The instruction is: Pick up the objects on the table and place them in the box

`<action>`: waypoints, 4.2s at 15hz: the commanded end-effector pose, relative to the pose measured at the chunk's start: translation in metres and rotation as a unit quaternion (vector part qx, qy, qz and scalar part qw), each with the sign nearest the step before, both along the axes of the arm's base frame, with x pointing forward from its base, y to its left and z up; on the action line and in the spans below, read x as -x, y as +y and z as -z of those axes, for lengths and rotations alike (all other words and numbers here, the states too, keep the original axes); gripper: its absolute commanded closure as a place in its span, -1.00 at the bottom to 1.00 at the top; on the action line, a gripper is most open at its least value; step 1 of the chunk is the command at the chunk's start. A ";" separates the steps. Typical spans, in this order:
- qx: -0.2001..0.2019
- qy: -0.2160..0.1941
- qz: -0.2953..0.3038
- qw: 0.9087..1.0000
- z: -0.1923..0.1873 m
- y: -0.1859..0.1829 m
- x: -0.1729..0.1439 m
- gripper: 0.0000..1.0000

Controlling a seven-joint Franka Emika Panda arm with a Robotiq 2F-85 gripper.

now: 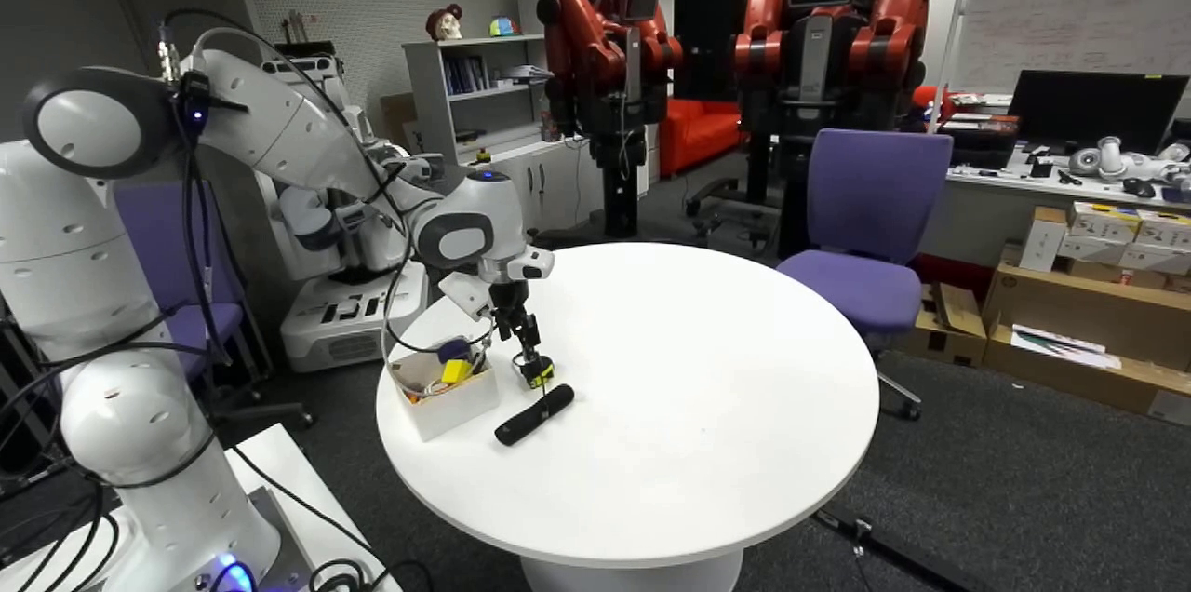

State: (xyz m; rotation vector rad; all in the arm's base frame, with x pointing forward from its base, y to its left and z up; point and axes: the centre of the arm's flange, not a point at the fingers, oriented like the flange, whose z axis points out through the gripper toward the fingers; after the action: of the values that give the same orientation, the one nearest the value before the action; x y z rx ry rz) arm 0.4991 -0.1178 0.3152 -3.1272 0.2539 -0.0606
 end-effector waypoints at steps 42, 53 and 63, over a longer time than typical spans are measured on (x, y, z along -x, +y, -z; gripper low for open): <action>0.159 0.115 -0.398 0.896 0.091 0.067 -0.092 -1.00; 0.159 0.179 -0.469 0.850 0.082 0.082 -0.096 -1.00; 0.116 0.131 -0.500 0.848 0.098 0.093 -0.104 -1.00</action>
State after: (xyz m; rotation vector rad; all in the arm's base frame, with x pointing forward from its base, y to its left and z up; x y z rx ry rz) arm 0.5919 -0.0239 0.2154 -3.0790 -1.4166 0.4485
